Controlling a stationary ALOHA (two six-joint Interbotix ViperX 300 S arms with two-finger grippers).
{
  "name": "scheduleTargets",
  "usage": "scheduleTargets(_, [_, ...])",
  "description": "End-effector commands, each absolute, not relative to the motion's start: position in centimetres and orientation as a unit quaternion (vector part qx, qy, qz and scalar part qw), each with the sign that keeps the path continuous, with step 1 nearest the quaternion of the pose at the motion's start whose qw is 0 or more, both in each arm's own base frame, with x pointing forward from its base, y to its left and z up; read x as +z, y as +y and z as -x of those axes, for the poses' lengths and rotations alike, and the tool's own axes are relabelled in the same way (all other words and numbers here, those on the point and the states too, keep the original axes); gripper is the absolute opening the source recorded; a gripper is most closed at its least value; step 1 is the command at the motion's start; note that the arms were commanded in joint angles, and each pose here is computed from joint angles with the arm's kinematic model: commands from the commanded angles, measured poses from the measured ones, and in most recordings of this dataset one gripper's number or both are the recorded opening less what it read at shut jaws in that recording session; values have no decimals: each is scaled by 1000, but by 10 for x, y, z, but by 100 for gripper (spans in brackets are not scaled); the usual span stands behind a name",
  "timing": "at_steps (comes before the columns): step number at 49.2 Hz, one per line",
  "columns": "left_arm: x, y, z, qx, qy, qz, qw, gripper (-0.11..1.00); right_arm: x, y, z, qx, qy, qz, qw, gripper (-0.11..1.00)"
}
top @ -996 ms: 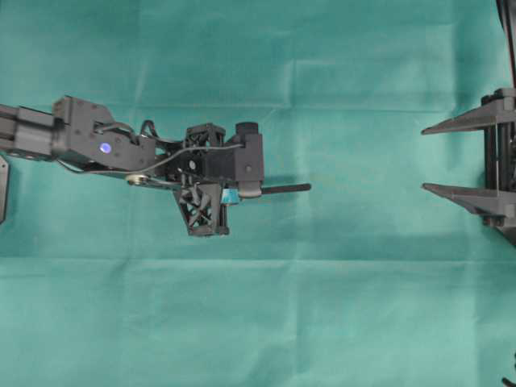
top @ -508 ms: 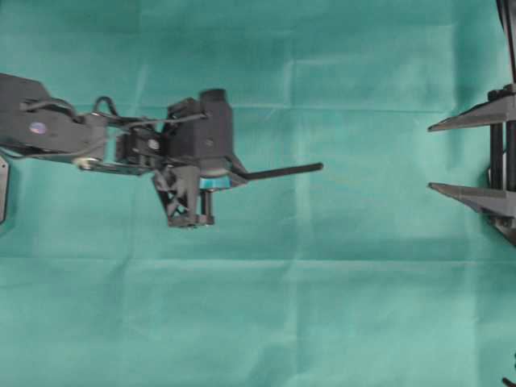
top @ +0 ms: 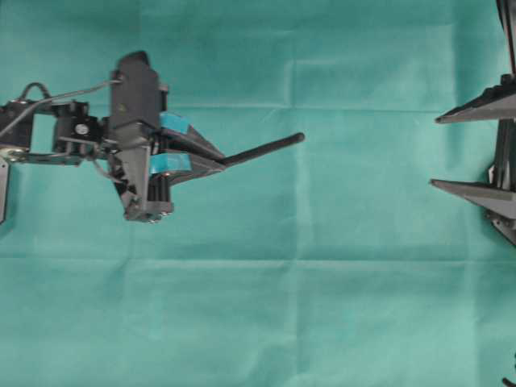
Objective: Peel off the Velcro with your right arm.
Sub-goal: 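Lift the strap upright with the left gripper toward the center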
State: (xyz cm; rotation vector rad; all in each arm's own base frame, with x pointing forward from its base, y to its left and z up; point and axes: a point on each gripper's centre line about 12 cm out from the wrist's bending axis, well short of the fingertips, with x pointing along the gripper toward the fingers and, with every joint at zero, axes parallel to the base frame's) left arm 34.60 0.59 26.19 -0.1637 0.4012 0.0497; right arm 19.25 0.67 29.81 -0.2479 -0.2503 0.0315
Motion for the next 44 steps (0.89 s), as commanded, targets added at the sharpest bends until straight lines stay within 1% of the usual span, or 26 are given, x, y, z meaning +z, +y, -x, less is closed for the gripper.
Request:
scheduleTargets(1, [279,6,-340,24,149,100,983,10,305,5,-201,10,-125,131,983,68])
scheduleTargets(10, [278,7,-332,28,110,146,983,10,300,0,-218,2,-99,150,984,68])
scheduleTargets(27, [277,7,-331,33,88,227,969,10,286,-15,-251,-22,-49,229,972,68])
scheduleTargets(44, [273,7,-329,36,75,292,953,10,279,-30,-284,-40,-30,266,963,68])
